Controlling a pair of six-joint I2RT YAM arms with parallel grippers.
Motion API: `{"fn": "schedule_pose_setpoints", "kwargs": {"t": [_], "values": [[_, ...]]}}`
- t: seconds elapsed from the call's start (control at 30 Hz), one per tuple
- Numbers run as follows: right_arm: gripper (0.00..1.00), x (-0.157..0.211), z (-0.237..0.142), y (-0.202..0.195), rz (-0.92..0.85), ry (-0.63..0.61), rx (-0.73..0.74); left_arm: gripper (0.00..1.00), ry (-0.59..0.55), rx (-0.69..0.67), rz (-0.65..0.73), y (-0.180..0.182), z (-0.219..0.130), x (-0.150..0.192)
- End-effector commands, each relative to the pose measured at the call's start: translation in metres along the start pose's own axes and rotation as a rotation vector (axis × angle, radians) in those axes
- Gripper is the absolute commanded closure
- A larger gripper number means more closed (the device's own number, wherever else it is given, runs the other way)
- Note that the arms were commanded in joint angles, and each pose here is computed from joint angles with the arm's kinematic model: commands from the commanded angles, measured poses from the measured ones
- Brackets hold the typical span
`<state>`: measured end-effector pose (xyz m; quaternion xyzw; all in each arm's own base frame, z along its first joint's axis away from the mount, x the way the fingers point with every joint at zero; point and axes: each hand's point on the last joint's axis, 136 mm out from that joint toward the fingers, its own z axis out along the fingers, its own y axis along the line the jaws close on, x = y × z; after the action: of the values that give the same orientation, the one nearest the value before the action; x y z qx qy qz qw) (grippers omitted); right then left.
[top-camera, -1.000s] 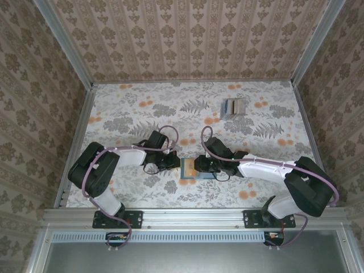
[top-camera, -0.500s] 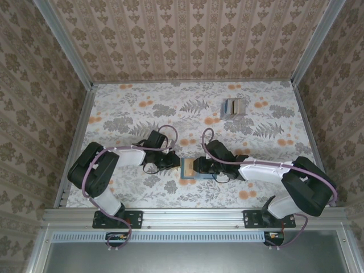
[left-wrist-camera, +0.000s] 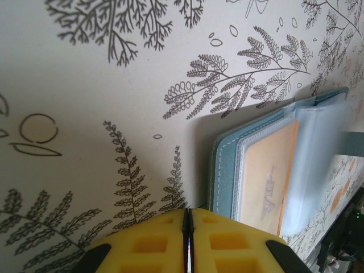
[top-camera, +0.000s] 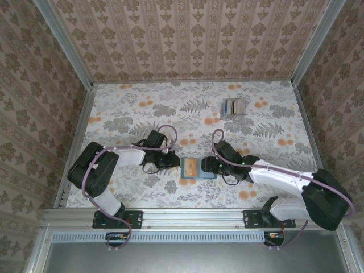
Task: Put the credit cards into the card holder
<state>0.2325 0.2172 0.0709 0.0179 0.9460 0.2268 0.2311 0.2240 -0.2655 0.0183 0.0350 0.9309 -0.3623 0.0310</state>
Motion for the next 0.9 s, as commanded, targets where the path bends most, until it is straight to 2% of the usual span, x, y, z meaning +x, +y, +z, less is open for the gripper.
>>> {"fn": "schedule_pose_setpoints", "kwargs": {"t": [0.0, 0.17, 0.3, 0.6, 0.7, 0.87], "values": [[0.44, -0.002, -0.011, -0.001, -0.071, 0.018, 0.045, 0.88, -0.018, -0.03, 0.011, 0.006, -0.001, -0.006], [0.43, -0.003, 0.002, 0.02, -0.138, 0.061, 0.053, 0.89, -0.013, -0.02, 0.011, 0.004, 0.001, -0.007], [0.36, 0.002, 0.022, 0.008, -0.132, 0.103, 0.155, 0.89, -0.011, -0.025, 0.009, 0.005, -0.001, -0.004], [0.38, 0.029, 0.052, 0.005, -0.119, 0.21, 0.188, 0.89, -0.03, -0.023, -0.002, 0.007, -0.003, -0.002], [0.44, 0.031, 0.055, 0.014, -0.112, 0.214, 0.127, 0.89, -0.025, -0.019, 0.0, 0.007, -0.002, -0.001], [0.61, 0.025, 0.053, 0.045, -0.1, 0.184, -0.034, 0.89, -0.03, -0.015, 0.002, 0.005, -0.002, -0.002]]}}
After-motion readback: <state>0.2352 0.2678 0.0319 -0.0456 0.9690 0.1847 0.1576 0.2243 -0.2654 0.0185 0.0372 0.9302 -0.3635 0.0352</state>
